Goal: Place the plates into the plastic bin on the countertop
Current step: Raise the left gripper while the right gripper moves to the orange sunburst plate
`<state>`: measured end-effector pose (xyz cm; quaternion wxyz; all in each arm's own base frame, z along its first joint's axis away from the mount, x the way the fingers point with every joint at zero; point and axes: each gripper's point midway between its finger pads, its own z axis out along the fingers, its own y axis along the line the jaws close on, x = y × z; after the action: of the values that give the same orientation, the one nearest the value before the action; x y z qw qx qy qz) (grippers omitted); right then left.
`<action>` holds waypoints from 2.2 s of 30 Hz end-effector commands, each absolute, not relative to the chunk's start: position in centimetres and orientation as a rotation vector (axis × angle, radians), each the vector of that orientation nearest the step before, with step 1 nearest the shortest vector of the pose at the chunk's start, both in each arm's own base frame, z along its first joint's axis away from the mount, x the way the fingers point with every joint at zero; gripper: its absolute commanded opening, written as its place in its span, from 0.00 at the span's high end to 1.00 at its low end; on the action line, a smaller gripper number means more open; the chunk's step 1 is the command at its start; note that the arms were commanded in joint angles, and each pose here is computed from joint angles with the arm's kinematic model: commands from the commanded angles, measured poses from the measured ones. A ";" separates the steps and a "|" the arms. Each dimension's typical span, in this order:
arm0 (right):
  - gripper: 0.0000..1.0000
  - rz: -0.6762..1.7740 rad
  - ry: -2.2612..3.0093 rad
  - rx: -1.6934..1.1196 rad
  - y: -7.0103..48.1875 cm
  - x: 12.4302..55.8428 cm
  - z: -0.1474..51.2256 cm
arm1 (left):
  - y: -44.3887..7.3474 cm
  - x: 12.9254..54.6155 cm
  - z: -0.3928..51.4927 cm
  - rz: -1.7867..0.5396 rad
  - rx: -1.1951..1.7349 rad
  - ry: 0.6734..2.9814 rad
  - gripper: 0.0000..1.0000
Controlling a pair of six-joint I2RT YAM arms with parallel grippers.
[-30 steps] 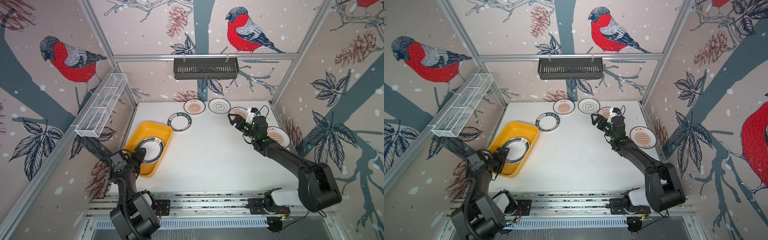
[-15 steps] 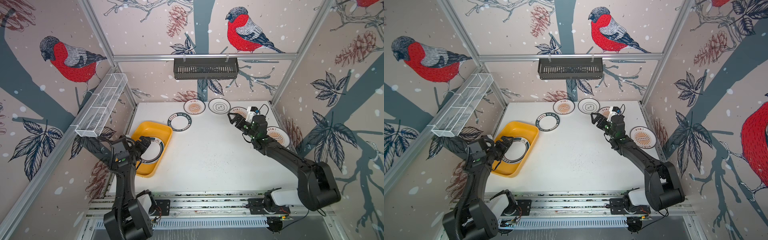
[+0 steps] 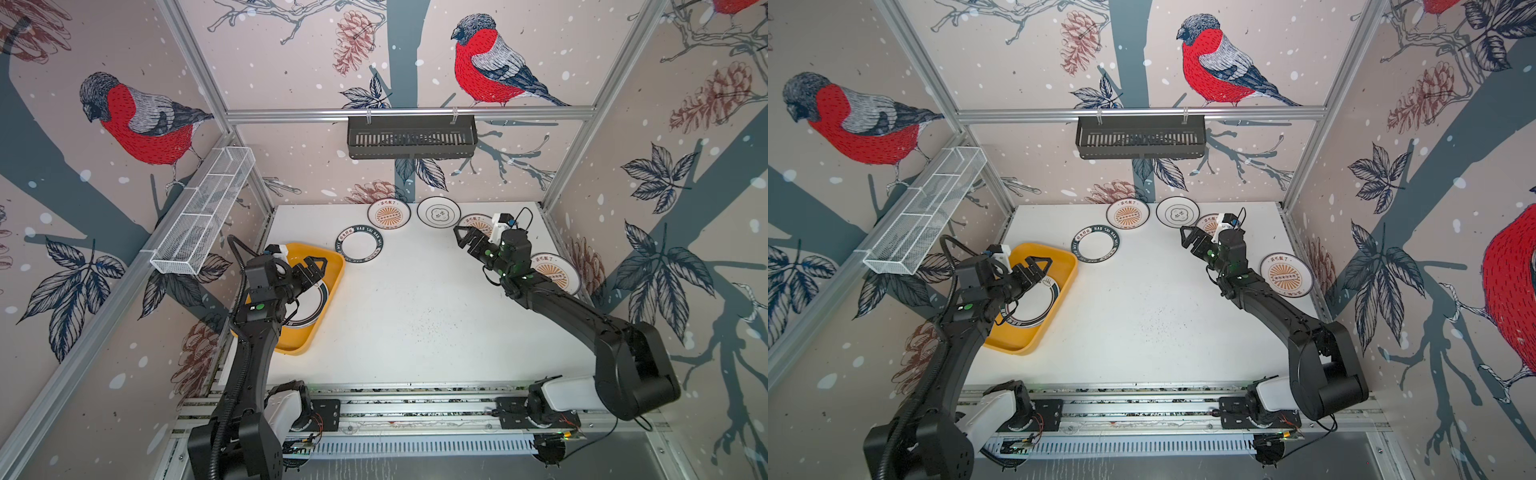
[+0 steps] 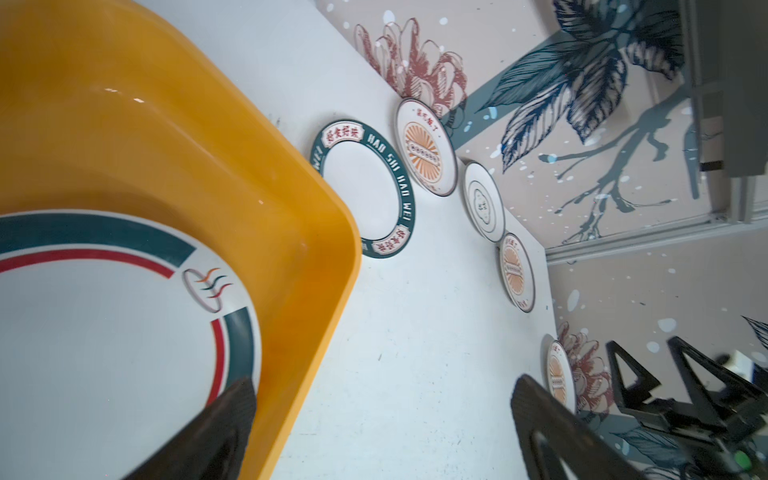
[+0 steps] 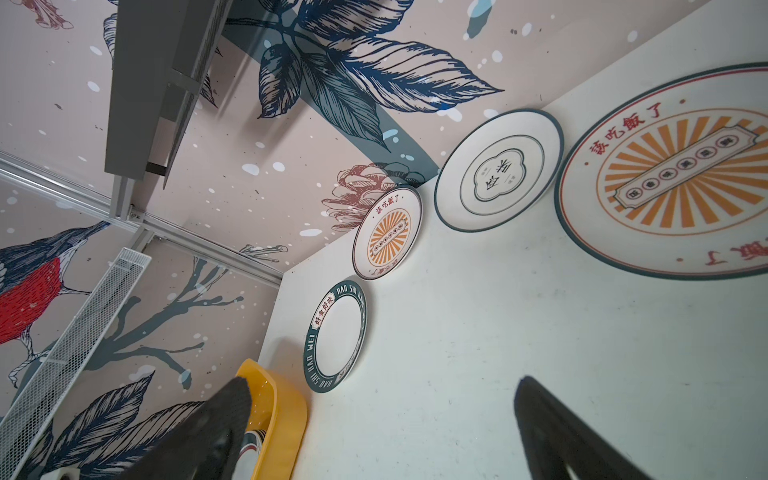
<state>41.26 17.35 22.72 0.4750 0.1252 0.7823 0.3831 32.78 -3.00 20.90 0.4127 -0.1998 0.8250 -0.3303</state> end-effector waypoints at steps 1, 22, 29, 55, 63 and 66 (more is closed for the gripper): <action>0.01 0.928 1.898 0.314 17.3 41.5 23.1 | -4.6 33.5 24.3 -0.921 -0.406 1.968 0.04; 0.01 0.962 1.944 0.510 14.5 41.1 19.6 | -18.7 34.7 33.7 -1.056 0.373 1.853 0.04; 0.00 0.934 1.934 0.640 11.1 40.5 17.9 | -22.4 35.4 33.9 -1.096 0.494 1.829 0.04; 0.00 0.760 1.867 0.978 -0.5 38.6 14.7 | -27.0 31.8 27.5 -1.254 0.597 1.911 0.04; 0.00 0.717 1.823 1.217 -6.4 35.9 11.5 | -27.5 31.5 27.2 -1.226 0.618 1.924 0.04; 0.00 0.729 1.788 1.263 -7.9 35.0 10.8 | -27.4 31.5 27.3 -1.215 0.617 1.919 0.04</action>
<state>35.38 -7.79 10.86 0.4107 0.4974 0.7150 0.2695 31.51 -27.36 26.38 0.3662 0.2291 0.7641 -0.4791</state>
